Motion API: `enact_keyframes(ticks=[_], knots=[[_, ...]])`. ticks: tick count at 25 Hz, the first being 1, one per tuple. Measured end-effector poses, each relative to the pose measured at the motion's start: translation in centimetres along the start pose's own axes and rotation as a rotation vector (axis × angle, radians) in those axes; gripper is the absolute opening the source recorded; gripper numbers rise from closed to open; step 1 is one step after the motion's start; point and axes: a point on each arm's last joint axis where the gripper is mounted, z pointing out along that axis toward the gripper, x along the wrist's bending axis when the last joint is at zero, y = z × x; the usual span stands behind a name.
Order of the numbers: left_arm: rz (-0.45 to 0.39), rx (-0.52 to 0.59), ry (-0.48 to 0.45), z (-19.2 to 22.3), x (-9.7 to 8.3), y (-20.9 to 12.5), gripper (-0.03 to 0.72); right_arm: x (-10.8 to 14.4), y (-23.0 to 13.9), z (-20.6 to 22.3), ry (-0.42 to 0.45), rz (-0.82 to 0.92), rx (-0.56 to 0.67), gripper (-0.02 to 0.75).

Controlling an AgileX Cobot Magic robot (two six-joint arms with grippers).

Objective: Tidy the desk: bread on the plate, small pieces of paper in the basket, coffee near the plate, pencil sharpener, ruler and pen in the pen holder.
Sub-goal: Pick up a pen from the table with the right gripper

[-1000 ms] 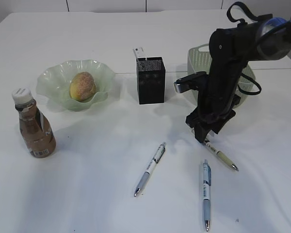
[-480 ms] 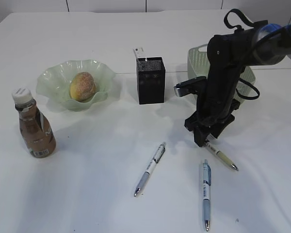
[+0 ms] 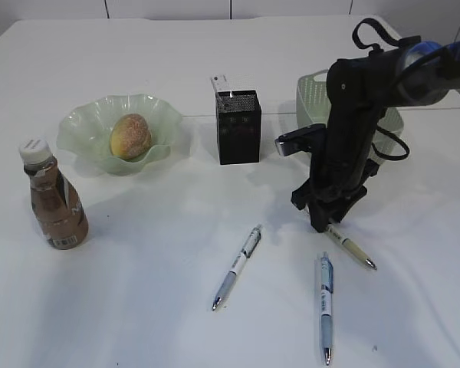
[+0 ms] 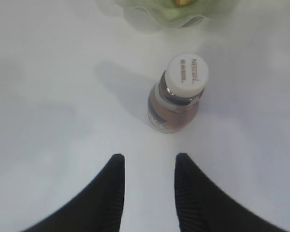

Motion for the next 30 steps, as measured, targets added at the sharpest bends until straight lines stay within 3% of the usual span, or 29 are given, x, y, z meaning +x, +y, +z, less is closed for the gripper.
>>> enact_keyframes(ticks=[4,9,15,26,30], knots=[[0.0,0.0,0.0,0.0,0.0,0.0,0.239,0.0,0.0,0.0,0.0,0.002,0.001,0.312],[0.0,0.0,0.0,0.0,0.0,0.0,0.239,0.0,0.0,0.0,0.0,0.002,0.001,0.164],[0.0,0.0,0.0,0.0,0.0,0.0,0.238,0.0,0.2,-0.1,0.002,0.004,-0.005,0.113],[0.0,0.0,0.0,0.0,0.0,0.0,0.238,-0.1,2.1,-3.4,0.021,0.007,-0.046,0.109],[0.0,0.0,0.0,0.0,0.0,0.0,0.239,0.0,3.8,-7.0,0.034,0.01,-0.166,0.107]])
